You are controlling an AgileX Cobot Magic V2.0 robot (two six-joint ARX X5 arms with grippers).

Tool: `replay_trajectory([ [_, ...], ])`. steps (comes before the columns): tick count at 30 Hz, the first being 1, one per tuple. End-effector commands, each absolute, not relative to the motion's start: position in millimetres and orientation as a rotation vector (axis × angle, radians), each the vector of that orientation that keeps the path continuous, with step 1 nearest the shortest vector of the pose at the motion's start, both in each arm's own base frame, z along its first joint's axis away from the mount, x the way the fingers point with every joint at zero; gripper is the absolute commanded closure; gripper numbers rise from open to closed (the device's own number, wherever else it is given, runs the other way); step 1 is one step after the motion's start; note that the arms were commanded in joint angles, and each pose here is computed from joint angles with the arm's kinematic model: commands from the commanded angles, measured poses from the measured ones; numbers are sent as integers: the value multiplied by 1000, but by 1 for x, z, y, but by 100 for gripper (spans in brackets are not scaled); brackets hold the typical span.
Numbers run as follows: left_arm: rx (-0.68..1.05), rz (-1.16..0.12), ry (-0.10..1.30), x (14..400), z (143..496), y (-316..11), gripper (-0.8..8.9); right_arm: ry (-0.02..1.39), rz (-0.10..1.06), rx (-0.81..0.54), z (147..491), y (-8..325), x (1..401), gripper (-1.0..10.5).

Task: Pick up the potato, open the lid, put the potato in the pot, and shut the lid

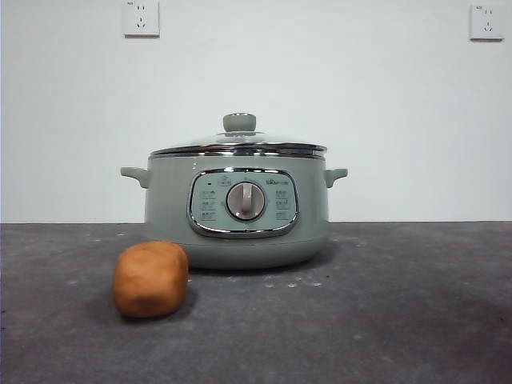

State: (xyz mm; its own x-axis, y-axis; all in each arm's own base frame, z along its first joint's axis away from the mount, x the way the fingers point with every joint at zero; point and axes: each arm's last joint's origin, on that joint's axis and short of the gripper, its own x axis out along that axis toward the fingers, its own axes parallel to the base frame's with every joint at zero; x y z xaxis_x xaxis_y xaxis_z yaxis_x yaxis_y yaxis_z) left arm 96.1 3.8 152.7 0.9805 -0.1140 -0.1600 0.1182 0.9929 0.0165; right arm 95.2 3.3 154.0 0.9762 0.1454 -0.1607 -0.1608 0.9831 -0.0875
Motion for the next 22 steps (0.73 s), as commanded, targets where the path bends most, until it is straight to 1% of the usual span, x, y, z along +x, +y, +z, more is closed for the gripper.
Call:
replay_trajectory([
  [1,-46,-109,169,97,150,4,817,151,174,-88,152,4,96,946],
  [4,-84,-109,171,97,150,4,817,150,186,-59,152,4,96,946],
  [9,-202,-129,174,96,153,3,819,120,173,137,158,4,96,957],
  [13,-248,-149,165,94,164,2,819,81,172,244,173,4,94,958],
  [15,-258,-160,167,92,172,2,819,56,175,268,184,4,92,958],
  [19,-261,-172,168,86,196,1,819,9,188,267,210,5,88,958],
  [22,-261,-173,169,82,215,0,819,20,225,267,230,6,85,958],
])
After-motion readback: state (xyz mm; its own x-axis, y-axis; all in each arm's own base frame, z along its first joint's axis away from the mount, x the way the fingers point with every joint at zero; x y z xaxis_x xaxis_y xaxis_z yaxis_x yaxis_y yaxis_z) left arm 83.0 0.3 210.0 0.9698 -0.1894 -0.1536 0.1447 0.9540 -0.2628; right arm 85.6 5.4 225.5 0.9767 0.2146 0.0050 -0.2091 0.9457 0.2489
